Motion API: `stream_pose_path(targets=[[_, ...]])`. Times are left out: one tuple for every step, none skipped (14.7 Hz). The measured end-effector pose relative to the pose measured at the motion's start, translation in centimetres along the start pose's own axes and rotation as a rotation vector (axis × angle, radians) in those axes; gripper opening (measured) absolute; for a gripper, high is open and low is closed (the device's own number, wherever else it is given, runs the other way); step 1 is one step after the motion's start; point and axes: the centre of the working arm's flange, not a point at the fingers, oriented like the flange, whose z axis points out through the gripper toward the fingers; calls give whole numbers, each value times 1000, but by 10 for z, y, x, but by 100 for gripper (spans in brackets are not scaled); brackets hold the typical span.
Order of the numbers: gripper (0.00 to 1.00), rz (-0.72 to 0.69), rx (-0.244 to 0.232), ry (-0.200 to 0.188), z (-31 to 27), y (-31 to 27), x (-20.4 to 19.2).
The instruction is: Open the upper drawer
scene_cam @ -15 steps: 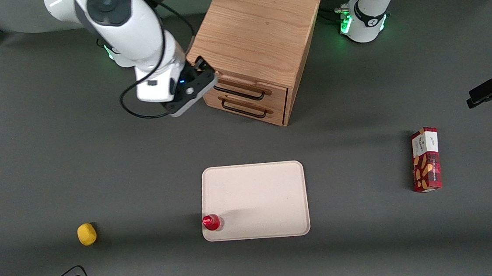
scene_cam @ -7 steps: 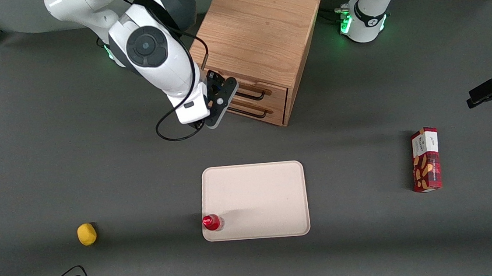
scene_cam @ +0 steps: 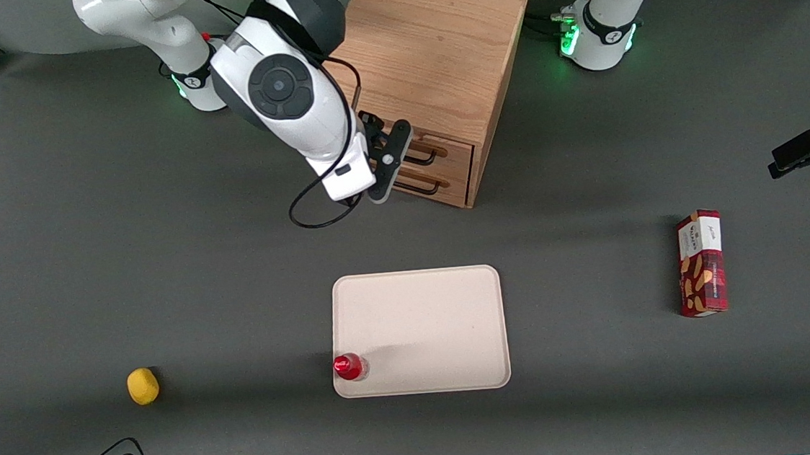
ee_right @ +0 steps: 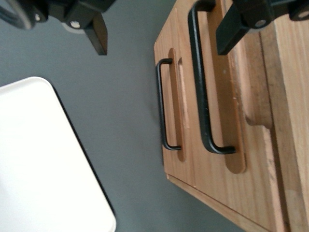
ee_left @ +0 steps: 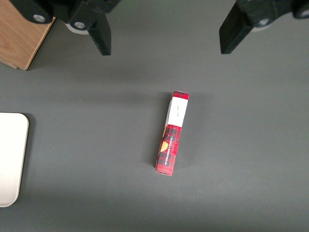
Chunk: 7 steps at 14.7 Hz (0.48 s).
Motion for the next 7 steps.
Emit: stream_pose_path(targets=[[100,-8,8,-6,5,-3,3],[100,-15,16,-13,11,-6,5],[100,-19,22,-19,16,-7,6],[100,-21,28,-24,21,-6,7],[100,-21,33,-30,25,-5,8],[100,-20,37,-35,29,-3,9],[100,-20,41,-40,33,-2,9]])
